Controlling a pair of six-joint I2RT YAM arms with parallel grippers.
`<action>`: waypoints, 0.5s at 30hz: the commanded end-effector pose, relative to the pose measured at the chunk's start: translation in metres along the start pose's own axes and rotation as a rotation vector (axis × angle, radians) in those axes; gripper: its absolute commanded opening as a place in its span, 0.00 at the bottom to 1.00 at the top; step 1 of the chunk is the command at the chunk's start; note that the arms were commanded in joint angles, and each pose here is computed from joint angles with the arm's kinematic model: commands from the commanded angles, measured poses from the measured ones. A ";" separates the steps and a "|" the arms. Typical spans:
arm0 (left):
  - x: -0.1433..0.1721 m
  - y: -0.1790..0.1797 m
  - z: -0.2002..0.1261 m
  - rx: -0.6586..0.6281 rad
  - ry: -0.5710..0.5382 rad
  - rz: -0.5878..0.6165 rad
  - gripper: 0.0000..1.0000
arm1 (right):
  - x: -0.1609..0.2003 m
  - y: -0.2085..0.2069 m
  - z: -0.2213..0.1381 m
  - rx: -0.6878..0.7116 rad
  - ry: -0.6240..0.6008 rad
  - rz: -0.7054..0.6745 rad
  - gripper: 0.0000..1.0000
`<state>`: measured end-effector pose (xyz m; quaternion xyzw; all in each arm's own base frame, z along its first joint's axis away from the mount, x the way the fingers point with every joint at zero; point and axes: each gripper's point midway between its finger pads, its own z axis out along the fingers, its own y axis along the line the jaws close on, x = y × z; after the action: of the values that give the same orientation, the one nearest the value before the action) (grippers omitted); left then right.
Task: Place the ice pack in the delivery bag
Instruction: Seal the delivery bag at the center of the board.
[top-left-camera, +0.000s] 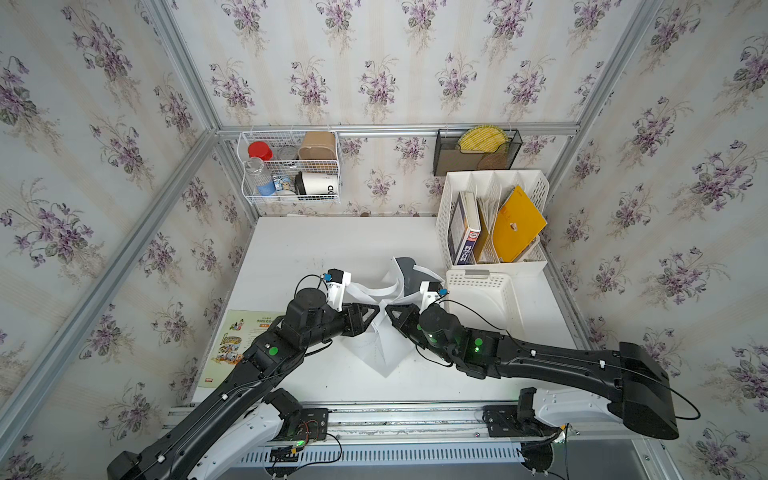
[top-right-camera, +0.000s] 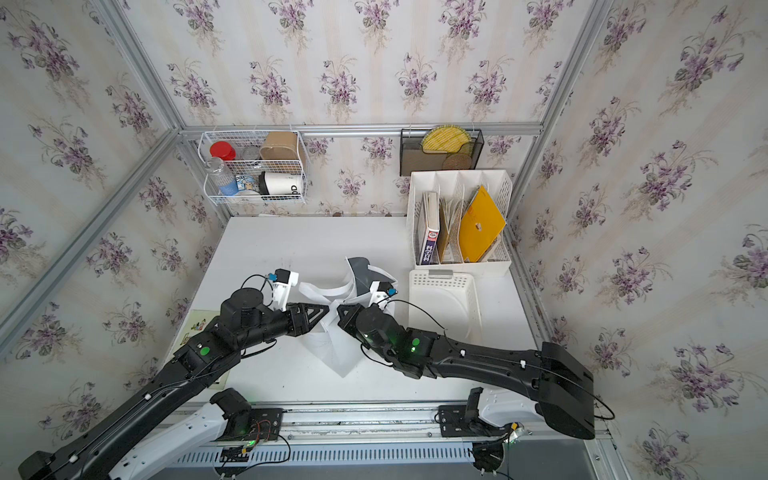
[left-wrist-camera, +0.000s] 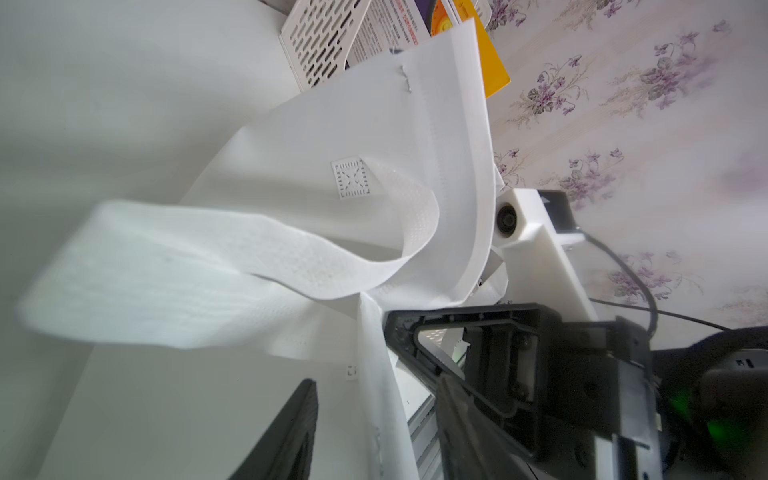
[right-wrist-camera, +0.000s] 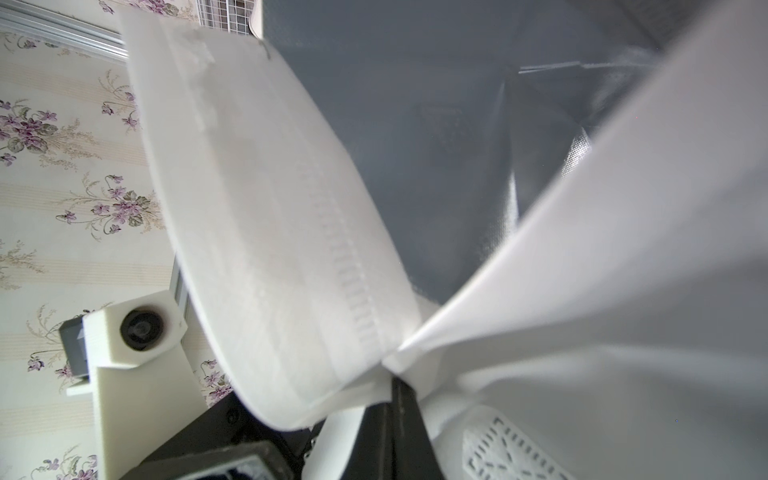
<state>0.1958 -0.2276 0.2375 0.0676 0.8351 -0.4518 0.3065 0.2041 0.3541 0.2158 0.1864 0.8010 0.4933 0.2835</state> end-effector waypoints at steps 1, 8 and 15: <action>0.002 -0.016 0.004 0.080 0.044 0.018 0.45 | 0.000 -0.014 -0.001 0.053 -0.006 -0.025 0.00; 0.006 -0.011 0.008 0.064 0.077 0.015 0.35 | 0.001 -0.014 -0.002 0.049 -0.005 -0.025 0.00; 0.006 -0.009 0.010 0.063 0.080 0.006 0.25 | 0.002 -0.013 -0.002 0.043 -0.004 -0.024 0.00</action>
<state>0.1925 -0.2385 0.2324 0.0860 0.8384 -0.4662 0.2691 0.2027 0.3543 0.2175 0.1861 0.7983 0.4969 0.2850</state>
